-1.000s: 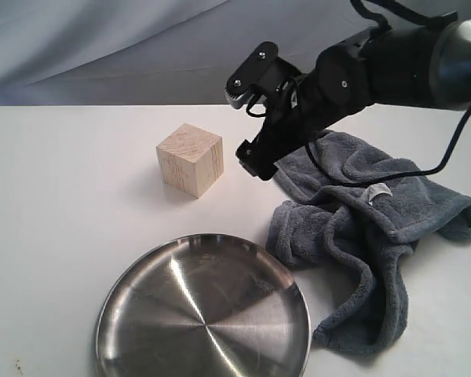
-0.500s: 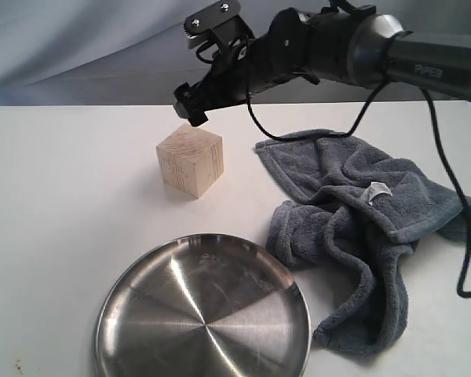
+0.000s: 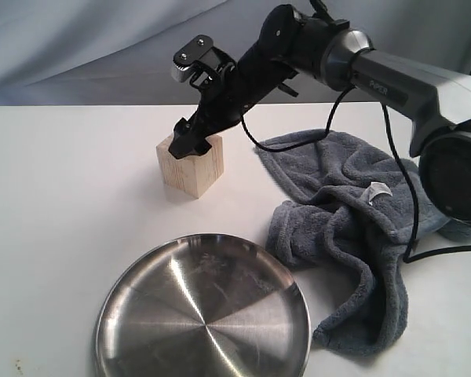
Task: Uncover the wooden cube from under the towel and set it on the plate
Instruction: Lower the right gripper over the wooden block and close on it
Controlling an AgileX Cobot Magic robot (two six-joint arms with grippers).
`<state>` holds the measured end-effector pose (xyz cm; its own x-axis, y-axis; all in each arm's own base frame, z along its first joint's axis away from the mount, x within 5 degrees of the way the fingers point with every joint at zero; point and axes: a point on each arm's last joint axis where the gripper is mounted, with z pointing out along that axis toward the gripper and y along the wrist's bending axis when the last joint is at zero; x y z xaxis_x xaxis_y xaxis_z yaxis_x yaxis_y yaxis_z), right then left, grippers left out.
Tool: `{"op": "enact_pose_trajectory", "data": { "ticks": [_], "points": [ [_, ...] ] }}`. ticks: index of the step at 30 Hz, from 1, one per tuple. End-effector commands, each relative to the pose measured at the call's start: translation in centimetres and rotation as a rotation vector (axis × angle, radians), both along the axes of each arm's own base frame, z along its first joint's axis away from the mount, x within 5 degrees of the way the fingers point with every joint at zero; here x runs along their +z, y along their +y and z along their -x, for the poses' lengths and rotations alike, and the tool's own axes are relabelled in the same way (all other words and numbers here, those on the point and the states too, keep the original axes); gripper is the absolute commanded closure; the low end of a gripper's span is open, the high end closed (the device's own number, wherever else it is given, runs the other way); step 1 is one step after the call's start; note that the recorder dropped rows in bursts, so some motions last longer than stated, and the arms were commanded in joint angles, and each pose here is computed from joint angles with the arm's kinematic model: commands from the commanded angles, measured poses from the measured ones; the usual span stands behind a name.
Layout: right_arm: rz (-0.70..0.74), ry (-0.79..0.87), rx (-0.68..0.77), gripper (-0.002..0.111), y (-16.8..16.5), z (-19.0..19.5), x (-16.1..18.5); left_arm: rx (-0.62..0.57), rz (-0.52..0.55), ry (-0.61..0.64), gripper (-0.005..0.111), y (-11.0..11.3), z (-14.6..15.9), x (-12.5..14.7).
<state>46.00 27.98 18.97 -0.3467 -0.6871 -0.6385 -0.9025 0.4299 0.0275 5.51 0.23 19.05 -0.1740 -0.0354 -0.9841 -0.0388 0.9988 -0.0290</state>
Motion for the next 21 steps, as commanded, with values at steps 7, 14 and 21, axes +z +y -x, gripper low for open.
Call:
{"op": "enact_pose_trajectory", "data": {
  "ticks": [7, 14, 21],
  "points": [
    [-0.025, -0.036, -0.011, 0.003, 0.2, -0.6, -0.6, 0.000, 0.007, -0.001, 0.107, 0.0, 0.0, -0.1],
    [-0.037, -0.020, -0.029, 0.003, 0.2, -0.6, -0.6, 0.000, 0.007, -0.001, 0.107, 0.0, 0.0, -0.1],
    [-0.019, 0.059, -0.049, 0.003, 0.3, -0.7, -3.5, 0.000, 0.007, -0.001, 0.107, 0.0, 0.0, -0.1]
  ]
}}
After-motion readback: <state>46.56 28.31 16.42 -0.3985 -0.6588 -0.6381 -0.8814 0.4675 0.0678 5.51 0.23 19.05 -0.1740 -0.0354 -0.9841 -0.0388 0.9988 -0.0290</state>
